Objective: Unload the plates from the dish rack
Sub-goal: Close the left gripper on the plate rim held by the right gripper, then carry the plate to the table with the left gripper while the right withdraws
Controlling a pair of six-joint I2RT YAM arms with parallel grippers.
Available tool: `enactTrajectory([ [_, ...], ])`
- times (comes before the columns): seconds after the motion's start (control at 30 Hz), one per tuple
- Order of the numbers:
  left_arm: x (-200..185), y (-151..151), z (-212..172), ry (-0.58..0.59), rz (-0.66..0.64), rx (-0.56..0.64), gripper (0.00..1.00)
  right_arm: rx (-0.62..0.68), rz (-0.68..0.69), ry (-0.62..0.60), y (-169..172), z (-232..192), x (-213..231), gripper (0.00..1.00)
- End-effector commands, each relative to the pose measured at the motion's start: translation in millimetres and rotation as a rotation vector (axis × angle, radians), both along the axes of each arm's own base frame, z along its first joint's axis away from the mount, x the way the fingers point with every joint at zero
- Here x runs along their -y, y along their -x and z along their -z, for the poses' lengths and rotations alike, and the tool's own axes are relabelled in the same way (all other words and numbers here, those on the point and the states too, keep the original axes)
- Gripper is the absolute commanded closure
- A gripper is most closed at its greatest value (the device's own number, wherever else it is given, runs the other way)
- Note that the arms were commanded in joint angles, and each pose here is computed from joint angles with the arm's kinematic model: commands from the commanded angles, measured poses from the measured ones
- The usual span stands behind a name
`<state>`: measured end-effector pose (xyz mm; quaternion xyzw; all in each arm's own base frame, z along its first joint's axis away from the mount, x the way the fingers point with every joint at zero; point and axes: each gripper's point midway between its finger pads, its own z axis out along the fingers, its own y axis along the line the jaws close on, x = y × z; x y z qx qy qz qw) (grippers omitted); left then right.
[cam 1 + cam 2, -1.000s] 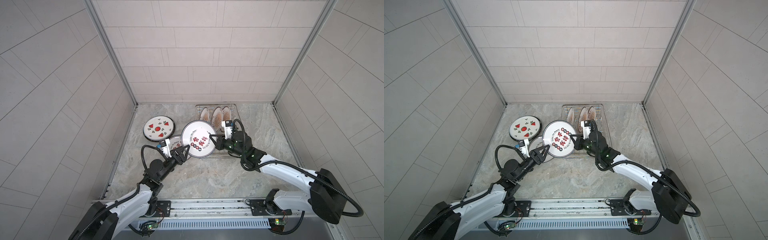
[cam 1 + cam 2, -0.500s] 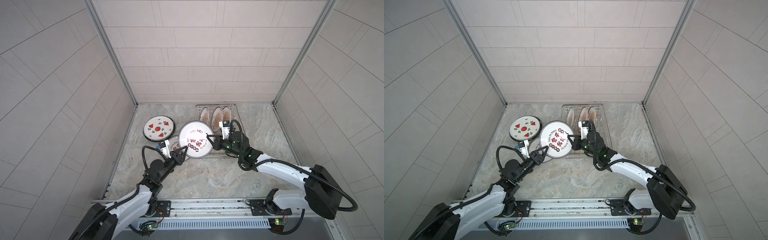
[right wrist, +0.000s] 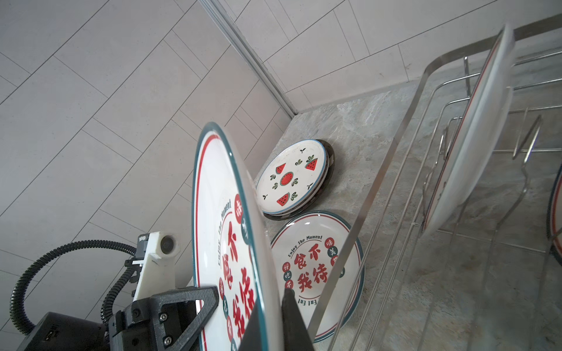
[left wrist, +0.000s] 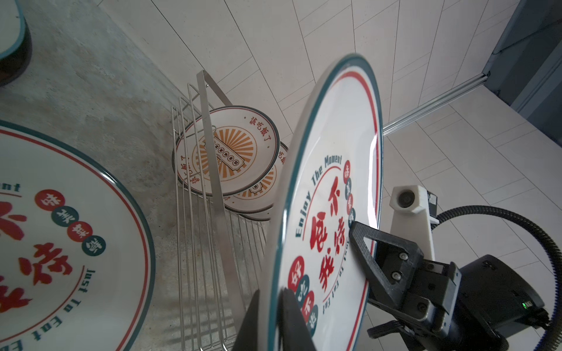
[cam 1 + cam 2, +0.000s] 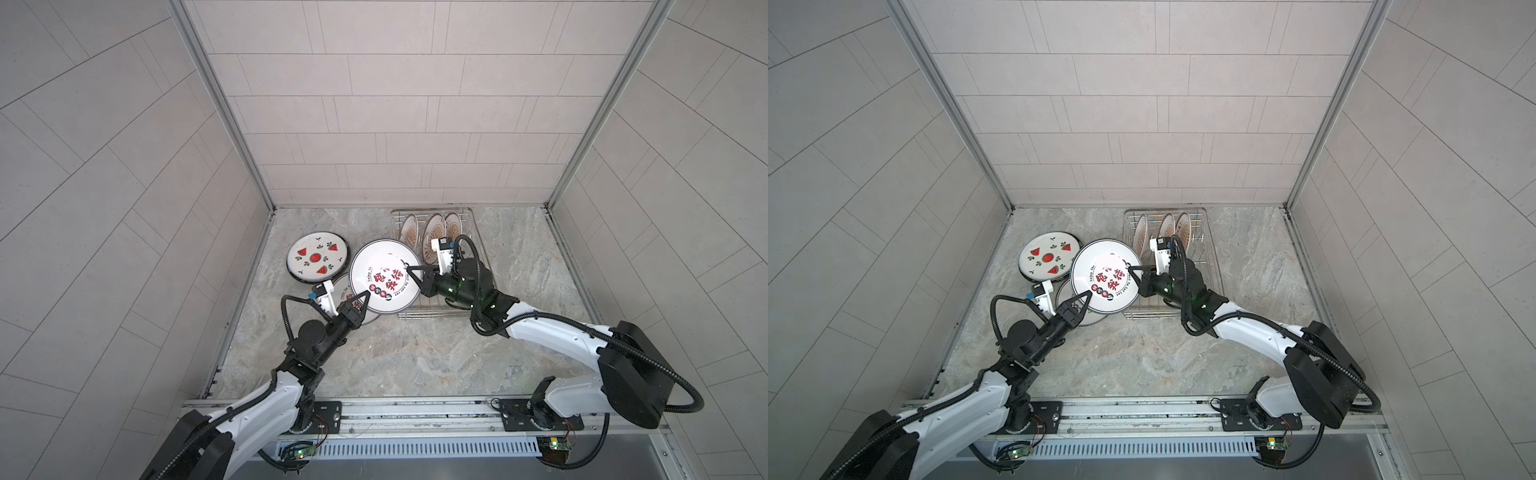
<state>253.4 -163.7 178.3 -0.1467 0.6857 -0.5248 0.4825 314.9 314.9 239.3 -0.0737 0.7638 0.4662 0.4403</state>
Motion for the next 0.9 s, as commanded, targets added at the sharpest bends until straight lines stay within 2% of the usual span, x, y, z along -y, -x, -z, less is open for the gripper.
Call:
enactTrajectory([
  [0.0, 12, 12, -20, -0.029, 0.076, 0.121, 1.00, -0.007, -0.053, 0.031, 8, 5, -14, 0.95],
  [0.17, 6, 10, -18, -0.029, 0.039, 0.114, 1.00, -0.008, -0.035, 0.051, 7, 6, -11, 0.88],
  [0.27, 2, 10, -19, -0.028, 0.020, 0.112, 1.00, -0.008, -0.023, 0.058, 7, 8, -8, 0.78],
  [0.4, 0, 11, -20, -0.027, 0.013, 0.108, 1.00, -0.005, -0.024, 0.054, 8, 7, -8, 0.73],
  [0.63, -6, 13, -21, -0.029, -0.011, 0.115, 1.00, 0.002, -0.027, 0.057, 8, 8, -7, 0.72],
  [0.67, -7, 13, -21, -0.030, -0.017, 0.114, 1.00, 0.003, -0.027, 0.058, 9, 8, -7, 0.66],
  [0.77, -10, 13, -21, -0.030, -0.027, 0.113, 1.00, 0.004, -0.027, 0.062, 9, 9, -7, 0.39],
  [0.87, -11, 14, -21, -0.032, -0.033, 0.112, 1.00, 0.008, -0.017, 0.070, 10, 9, -5, 0.28],
])
